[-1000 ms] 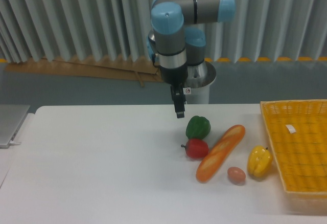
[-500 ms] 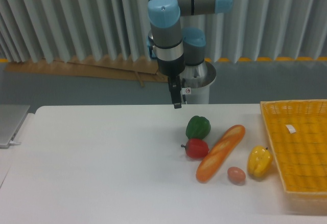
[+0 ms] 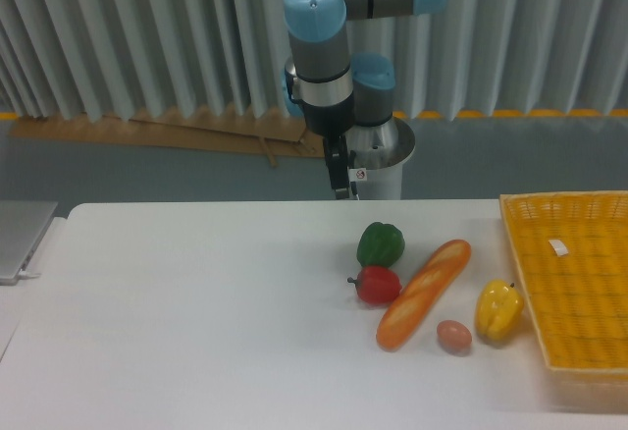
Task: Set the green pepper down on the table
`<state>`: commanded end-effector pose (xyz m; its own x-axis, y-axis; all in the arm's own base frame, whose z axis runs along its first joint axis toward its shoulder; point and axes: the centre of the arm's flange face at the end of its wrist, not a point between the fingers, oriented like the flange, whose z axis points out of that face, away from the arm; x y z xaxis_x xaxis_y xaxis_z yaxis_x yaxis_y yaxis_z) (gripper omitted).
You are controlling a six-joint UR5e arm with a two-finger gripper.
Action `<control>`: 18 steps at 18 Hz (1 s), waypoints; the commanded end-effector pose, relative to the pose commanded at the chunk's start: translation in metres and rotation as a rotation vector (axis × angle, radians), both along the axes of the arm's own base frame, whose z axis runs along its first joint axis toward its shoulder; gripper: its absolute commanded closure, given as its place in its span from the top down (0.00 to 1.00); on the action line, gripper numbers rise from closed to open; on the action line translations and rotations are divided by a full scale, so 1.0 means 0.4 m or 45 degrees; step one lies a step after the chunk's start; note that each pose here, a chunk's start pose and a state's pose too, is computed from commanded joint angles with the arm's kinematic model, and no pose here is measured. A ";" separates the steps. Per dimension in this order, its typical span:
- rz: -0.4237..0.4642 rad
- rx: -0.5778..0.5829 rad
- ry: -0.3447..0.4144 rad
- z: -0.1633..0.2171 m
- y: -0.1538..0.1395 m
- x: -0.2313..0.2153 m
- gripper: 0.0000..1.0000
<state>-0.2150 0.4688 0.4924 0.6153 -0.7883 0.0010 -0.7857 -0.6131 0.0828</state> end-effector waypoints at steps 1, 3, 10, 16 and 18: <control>-0.002 0.006 -0.010 -0.002 0.002 0.004 1.00; 0.010 0.036 -0.056 -0.011 0.011 0.013 1.00; 0.030 0.092 -0.139 -0.023 0.021 0.018 1.00; 0.019 0.095 -0.114 -0.016 0.021 0.013 1.00; 0.017 0.076 -0.087 -0.014 0.016 0.009 1.00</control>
